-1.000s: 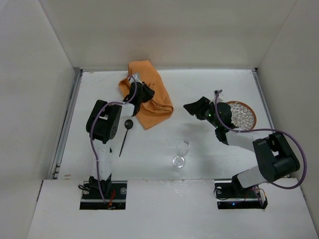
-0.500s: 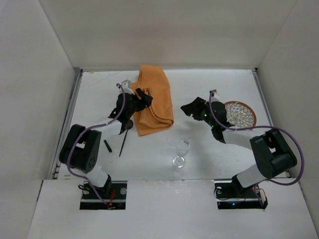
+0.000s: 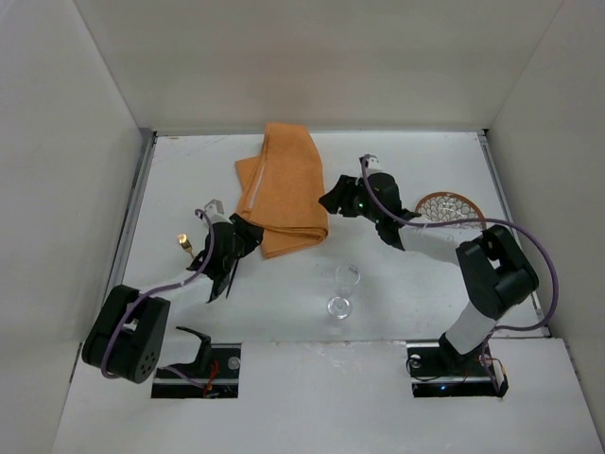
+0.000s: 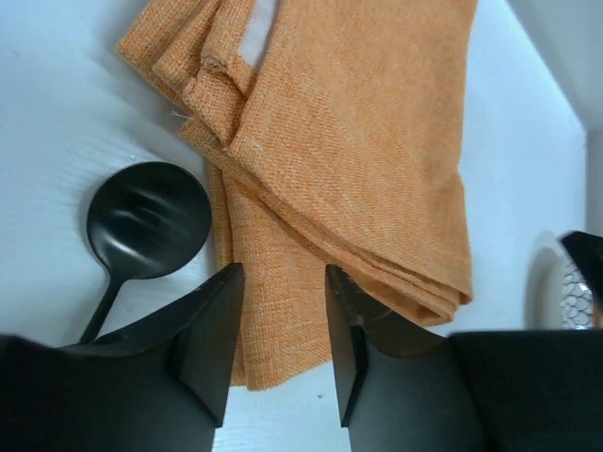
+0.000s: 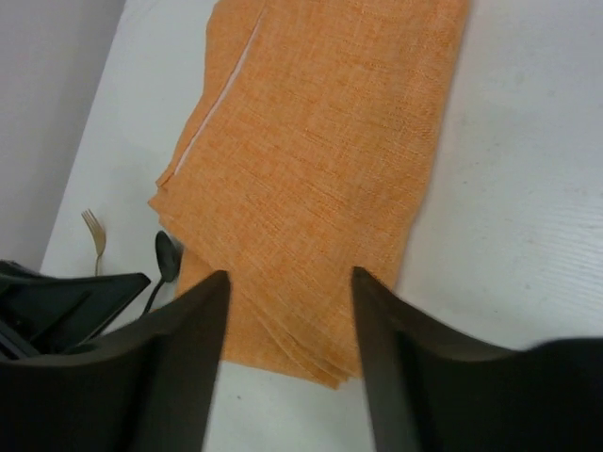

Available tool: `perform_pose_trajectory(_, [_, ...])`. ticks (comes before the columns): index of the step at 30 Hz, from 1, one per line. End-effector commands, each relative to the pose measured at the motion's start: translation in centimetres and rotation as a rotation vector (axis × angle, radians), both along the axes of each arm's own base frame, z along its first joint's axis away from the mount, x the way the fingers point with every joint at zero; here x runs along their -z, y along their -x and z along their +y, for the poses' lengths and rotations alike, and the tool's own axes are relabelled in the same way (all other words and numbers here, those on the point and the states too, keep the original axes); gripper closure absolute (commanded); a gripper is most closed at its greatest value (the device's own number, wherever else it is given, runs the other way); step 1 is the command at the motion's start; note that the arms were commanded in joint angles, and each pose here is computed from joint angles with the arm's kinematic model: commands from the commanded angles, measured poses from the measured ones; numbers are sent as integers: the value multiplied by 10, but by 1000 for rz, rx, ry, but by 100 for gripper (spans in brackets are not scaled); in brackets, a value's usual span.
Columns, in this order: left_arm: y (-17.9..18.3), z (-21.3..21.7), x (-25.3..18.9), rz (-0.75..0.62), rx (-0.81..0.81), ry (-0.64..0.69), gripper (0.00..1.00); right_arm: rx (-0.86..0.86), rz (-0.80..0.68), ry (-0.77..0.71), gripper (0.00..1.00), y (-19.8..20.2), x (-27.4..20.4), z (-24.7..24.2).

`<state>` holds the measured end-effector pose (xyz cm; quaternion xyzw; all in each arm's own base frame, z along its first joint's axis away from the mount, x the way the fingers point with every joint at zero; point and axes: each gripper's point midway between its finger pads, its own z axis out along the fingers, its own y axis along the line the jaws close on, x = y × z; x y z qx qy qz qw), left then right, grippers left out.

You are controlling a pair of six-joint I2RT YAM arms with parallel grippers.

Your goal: Set the dinner table for one person

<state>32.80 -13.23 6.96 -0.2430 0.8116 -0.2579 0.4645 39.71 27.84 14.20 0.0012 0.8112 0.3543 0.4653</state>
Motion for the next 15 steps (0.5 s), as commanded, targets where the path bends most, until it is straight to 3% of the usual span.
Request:
perform_pose_trajectory(1, [3,3,-14,-43,-44,63,64,14,-14,67,35,-17,-1,3])
perform_pose_trajectory(4, [14,15,-3,-19,-89,71,70,45,24,90,31,-27,12,3])
perform_pose_trajectory(15, [48,29,33,95,-87,60,77,111,123,98,37,-26,50,8])
